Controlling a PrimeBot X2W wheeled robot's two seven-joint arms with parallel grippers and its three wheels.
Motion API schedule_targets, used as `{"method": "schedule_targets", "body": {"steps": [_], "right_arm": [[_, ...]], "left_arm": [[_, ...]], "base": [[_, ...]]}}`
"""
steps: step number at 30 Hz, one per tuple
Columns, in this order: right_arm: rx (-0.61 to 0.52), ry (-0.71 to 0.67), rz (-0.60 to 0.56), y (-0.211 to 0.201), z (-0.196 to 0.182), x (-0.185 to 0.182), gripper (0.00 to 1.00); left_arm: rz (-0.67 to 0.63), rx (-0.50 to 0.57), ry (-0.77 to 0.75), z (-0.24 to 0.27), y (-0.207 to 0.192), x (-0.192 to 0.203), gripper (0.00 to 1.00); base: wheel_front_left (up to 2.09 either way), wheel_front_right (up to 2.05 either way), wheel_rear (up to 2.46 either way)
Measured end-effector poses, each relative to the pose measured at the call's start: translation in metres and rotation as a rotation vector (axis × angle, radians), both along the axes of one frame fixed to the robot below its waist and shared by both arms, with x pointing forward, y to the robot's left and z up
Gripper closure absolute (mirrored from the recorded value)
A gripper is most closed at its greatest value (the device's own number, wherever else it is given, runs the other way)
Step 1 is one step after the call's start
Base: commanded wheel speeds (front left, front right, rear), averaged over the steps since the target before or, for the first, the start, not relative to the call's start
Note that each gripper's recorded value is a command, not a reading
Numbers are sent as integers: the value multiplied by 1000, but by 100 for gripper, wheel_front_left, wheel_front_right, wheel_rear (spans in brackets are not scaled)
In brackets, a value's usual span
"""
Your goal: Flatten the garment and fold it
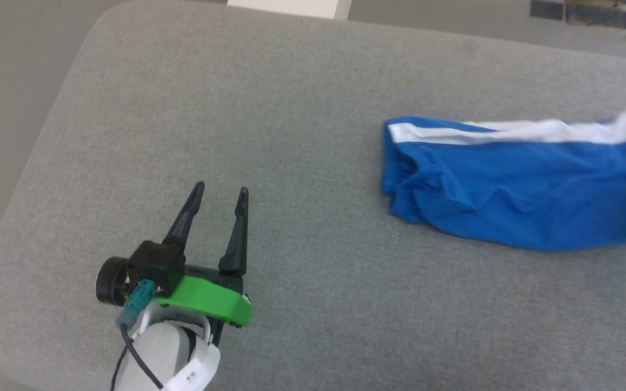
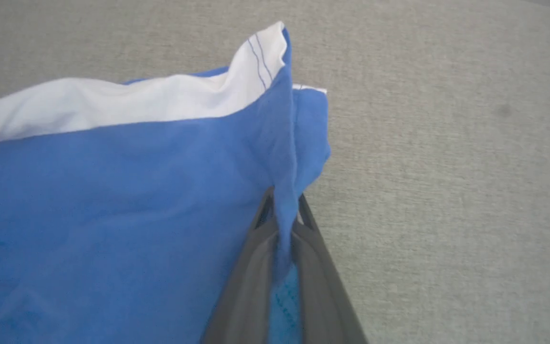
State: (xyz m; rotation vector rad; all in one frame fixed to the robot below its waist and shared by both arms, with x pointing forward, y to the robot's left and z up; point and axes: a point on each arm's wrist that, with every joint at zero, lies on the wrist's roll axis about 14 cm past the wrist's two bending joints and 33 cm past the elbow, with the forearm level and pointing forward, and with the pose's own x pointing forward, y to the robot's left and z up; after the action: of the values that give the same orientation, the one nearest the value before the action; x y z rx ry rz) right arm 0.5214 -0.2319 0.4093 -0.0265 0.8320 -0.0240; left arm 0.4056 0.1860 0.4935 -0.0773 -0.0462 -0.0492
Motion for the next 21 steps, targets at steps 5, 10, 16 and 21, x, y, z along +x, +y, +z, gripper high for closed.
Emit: {"method": "schedule_targets", "body": {"steps": [5,10,16,21], "right_arm": [[-89,-42,-56,-33,15,-19,100],[-150,-136,-32,-34,42,-15,100],[-206,-268,159,27,83,1,100],[-233,-285,352,88,89,-2,100]], "left_arm": [[-17,-5,-8,3,-6,-2,0],[-31,-8,-18,6,-11,-2,0],[-18,1,-38,14,-6,-5,0],[-6,13,-51,18,-2,-7,0]], "base": [[0,0,0],[0,0,0],[0,0,0],[0,0,0]]}}
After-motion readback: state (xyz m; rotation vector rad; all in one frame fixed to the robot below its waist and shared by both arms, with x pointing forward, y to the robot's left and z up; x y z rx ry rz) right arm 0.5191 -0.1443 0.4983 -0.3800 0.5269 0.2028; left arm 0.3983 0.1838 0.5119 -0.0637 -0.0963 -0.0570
